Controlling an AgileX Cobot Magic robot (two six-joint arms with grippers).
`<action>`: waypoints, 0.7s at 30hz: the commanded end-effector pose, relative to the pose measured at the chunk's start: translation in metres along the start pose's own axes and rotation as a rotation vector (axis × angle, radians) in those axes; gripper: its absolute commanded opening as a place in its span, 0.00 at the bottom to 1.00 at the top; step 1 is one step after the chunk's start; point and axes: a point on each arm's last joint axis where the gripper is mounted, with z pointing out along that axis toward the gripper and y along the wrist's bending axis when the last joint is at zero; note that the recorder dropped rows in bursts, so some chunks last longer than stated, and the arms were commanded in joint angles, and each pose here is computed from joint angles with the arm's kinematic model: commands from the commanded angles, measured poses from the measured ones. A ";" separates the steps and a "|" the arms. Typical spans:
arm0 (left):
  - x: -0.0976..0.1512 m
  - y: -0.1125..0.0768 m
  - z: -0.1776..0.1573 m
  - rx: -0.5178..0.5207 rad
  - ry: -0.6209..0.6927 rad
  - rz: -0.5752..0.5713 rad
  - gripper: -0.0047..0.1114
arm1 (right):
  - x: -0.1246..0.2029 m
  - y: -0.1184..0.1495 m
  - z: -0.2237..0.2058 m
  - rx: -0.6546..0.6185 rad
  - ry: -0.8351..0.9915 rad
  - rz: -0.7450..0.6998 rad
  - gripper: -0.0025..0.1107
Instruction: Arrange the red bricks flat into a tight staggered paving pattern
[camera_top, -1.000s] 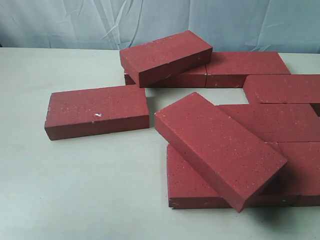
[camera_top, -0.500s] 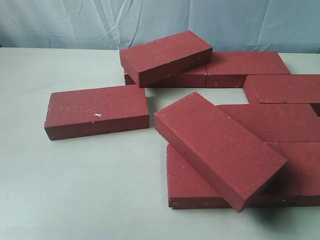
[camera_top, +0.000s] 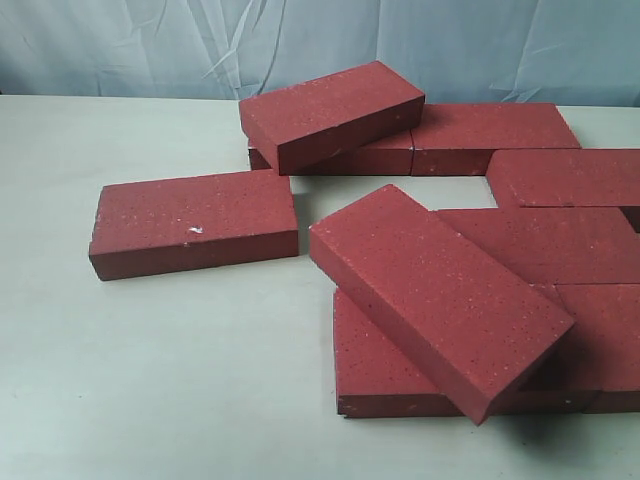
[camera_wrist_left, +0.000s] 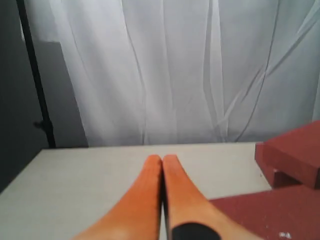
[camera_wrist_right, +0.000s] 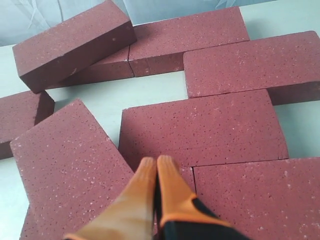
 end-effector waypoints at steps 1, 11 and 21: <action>-0.006 0.000 0.027 0.010 0.263 -0.010 0.04 | 0.000 -0.001 0.002 0.007 -0.009 -0.014 0.02; -0.008 -0.004 0.061 0.038 0.390 -0.120 0.04 | 0.000 -0.001 0.002 0.009 -0.009 -0.020 0.02; 0.006 -0.004 0.116 0.031 0.633 -0.103 0.04 | 0.000 -0.001 0.002 0.009 -0.009 -0.035 0.02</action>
